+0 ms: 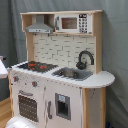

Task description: Play with the kitchen

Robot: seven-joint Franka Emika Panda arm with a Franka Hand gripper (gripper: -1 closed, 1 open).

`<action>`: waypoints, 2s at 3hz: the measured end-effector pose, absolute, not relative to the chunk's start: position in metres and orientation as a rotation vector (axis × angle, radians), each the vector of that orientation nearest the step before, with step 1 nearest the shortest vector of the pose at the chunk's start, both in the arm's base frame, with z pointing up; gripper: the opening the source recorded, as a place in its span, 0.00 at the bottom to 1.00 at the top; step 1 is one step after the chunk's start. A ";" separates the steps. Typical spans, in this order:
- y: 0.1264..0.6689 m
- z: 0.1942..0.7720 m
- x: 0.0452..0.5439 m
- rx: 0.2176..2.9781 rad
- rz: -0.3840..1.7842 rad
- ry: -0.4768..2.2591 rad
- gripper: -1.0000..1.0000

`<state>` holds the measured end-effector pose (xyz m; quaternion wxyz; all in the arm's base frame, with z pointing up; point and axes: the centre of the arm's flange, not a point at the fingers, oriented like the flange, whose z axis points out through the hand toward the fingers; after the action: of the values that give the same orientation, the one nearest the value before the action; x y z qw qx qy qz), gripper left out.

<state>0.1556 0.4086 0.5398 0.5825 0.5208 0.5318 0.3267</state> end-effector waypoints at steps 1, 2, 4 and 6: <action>0.395 0.558 0.160 1.316 0.759 1.164 1.00; 0.387 0.576 0.158 1.416 0.768 1.085 1.00; 0.390 0.594 0.160 1.580 0.788 0.952 1.00; 0.375 0.622 0.216 1.775 0.810 0.813 1.00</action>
<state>0.2159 0.3747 0.6223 0.4914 0.7314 0.3348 0.3338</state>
